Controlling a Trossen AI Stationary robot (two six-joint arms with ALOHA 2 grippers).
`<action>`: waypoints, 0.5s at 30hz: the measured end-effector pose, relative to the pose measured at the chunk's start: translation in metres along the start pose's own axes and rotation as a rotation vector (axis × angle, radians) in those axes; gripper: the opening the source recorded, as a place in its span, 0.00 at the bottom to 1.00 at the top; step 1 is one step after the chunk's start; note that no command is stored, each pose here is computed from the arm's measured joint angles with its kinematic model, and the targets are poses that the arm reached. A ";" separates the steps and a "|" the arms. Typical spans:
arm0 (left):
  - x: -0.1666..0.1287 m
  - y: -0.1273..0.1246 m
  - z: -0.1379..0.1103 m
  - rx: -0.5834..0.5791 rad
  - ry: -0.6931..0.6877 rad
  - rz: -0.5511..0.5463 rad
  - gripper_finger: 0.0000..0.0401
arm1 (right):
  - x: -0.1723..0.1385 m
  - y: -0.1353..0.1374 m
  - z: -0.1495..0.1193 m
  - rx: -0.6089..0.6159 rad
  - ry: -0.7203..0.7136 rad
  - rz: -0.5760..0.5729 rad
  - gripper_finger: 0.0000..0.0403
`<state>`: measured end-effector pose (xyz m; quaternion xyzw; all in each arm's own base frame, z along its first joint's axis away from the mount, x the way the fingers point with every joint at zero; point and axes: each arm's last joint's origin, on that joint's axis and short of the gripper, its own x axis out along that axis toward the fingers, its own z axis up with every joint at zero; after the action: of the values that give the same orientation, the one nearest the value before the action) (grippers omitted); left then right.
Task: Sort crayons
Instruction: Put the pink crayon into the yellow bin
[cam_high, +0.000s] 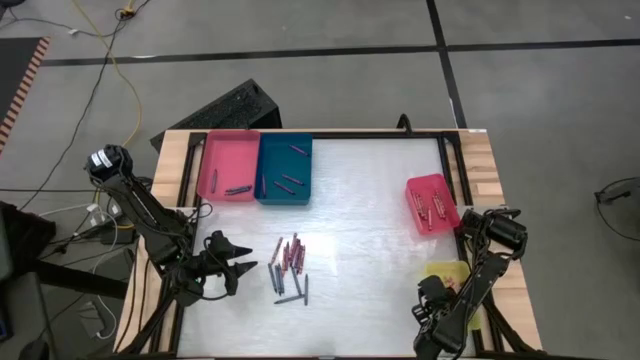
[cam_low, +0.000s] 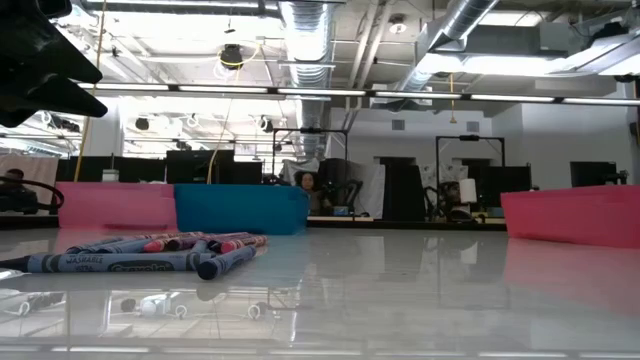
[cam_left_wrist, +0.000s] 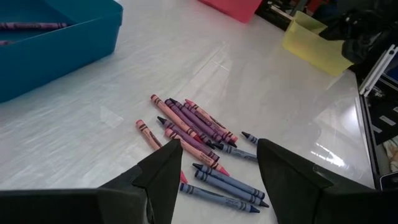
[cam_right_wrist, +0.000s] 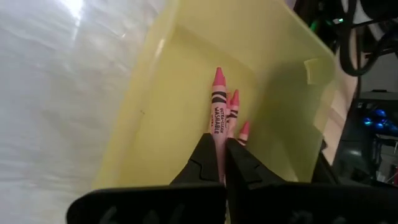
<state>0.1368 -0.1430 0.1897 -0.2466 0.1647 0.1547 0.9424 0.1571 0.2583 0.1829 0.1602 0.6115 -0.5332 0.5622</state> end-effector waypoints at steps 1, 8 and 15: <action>0.000 0.000 0.000 0.000 0.000 0.000 0.50 | 0.002 0.001 0.000 0.000 0.001 0.003 0.02; 0.000 0.000 0.000 0.001 0.001 0.000 0.50 | 0.007 0.004 -0.002 -0.001 0.014 0.026 0.02; 0.000 0.000 0.000 0.000 0.002 0.000 0.50 | 0.009 0.005 -0.002 -0.001 0.016 0.030 0.02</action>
<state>0.1368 -0.1430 0.1896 -0.2466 0.1654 0.1543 0.9424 0.1571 0.2582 0.1730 0.1730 0.6138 -0.5232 0.5653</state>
